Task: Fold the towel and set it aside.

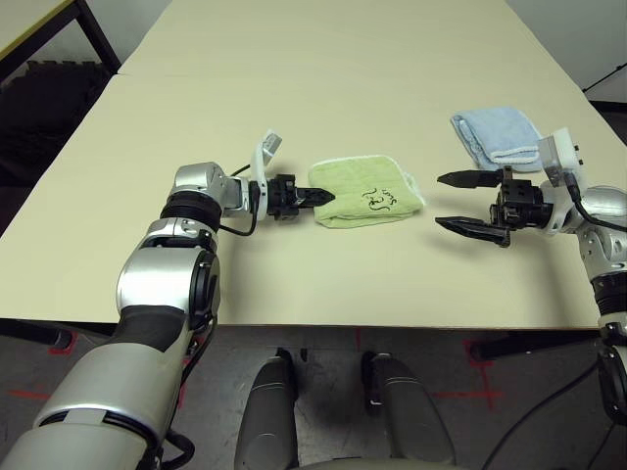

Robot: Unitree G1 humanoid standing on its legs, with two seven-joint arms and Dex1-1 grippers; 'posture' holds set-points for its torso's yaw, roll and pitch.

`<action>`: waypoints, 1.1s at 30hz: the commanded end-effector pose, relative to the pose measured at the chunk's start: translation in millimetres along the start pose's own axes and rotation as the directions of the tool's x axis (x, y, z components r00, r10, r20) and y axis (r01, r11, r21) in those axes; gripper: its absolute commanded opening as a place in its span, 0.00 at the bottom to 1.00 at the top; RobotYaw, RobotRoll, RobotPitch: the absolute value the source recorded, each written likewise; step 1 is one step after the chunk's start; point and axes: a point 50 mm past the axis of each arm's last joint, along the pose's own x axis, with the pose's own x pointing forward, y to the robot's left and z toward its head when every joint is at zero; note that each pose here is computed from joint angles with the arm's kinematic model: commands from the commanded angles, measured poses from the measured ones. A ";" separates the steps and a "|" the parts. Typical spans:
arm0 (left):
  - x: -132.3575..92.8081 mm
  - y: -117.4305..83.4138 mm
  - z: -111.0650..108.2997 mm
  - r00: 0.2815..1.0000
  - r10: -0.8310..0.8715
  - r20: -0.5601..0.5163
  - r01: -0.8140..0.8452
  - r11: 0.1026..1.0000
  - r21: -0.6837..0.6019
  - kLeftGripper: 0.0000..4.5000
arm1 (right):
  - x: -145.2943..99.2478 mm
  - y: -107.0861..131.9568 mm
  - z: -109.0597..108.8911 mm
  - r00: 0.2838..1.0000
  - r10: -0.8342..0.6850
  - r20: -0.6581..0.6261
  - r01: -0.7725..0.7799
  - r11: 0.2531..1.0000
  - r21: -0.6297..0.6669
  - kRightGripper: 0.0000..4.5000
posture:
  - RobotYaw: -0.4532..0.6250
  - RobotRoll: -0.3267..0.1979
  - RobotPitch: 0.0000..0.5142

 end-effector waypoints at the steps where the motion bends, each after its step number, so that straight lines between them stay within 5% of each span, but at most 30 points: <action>1: 4.2 1.0 -2.1 1.000 -0.016 0.027 0.017 0.999 -0.039 0.01 | -2.8 -0.1 -1.6 1.000 -0.010 -0.007 0.010 1.000 0.000 1.00 | 0.35 0.62 0.38; 11: -24.5 4.3 28.3 0.932 0.009 0.362 0.003 0.999 -0.033 0.01 | 1.3 -2.1 0.1 0.998 -0.052 0.035 0.051 0.999 0.005 1.00 | 0.37 0.62 0.37; 20: -94.9 26.6 51.9 0.663 0.173 0.729 -0.151 0.984 -0.096 0.01 | 7.9 -3.4 -2.1 0.996 -0.073 0.048 0.073 0.997 0.003 1.00 | 0.40 0.62 0.37; 33: -136.9 36.1 53.7 0.482 0.269 0.834 -0.246 0.955 -0.165 0.01 | 23.4 -15.8 0.3 0.947 -0.277 0.162 0.260 0.958 0.119 1.00 | 0.43 0.62 0.35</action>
